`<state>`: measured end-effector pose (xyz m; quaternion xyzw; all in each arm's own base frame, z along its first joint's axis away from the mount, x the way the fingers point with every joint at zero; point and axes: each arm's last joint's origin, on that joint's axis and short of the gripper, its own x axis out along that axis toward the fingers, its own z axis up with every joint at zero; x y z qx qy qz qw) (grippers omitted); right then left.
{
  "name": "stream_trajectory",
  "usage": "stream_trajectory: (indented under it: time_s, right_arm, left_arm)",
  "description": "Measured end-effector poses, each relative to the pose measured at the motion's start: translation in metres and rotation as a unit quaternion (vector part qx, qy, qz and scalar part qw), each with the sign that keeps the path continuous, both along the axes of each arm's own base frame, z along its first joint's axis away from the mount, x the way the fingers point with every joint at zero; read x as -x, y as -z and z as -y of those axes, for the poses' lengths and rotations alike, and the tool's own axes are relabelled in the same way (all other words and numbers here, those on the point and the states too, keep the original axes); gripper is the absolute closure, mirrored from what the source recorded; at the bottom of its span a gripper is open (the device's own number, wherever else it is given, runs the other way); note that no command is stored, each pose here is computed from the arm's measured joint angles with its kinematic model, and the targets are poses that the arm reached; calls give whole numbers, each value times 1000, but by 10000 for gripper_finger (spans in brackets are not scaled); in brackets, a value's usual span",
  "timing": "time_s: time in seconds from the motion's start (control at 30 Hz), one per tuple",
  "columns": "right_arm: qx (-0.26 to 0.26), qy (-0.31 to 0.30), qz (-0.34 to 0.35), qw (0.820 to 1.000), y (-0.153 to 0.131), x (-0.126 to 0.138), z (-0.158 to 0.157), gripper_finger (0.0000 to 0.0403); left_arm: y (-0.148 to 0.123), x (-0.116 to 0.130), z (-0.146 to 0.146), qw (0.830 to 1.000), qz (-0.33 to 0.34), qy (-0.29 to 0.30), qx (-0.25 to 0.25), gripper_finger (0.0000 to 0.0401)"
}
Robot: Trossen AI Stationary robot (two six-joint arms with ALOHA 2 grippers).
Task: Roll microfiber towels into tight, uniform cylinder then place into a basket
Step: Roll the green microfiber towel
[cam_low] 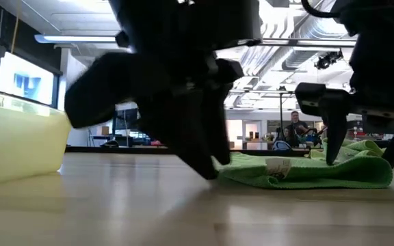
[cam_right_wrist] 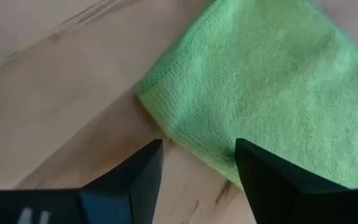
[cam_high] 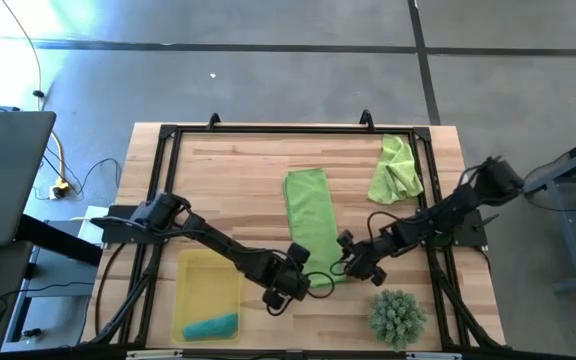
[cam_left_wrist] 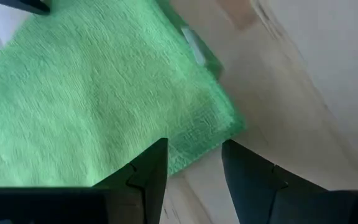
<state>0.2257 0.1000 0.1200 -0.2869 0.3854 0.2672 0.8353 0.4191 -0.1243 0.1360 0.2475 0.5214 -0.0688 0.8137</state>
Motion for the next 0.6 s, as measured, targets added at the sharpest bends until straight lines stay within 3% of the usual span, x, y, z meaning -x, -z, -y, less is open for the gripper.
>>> stream_trajectory:
  time_s: [0.33, 0.6]
  right_arm:
    - [9, -17, 27, 999, -1, 0, -14, 217]
    - [-8, -10, 12, 1000, 0, 6, -22, 218]
  left_arm:
    - [2, -11, 3, 998, 46, 20, 24, 259]
    - [10, -12, 4, 998, 39, 10, 40, 259]
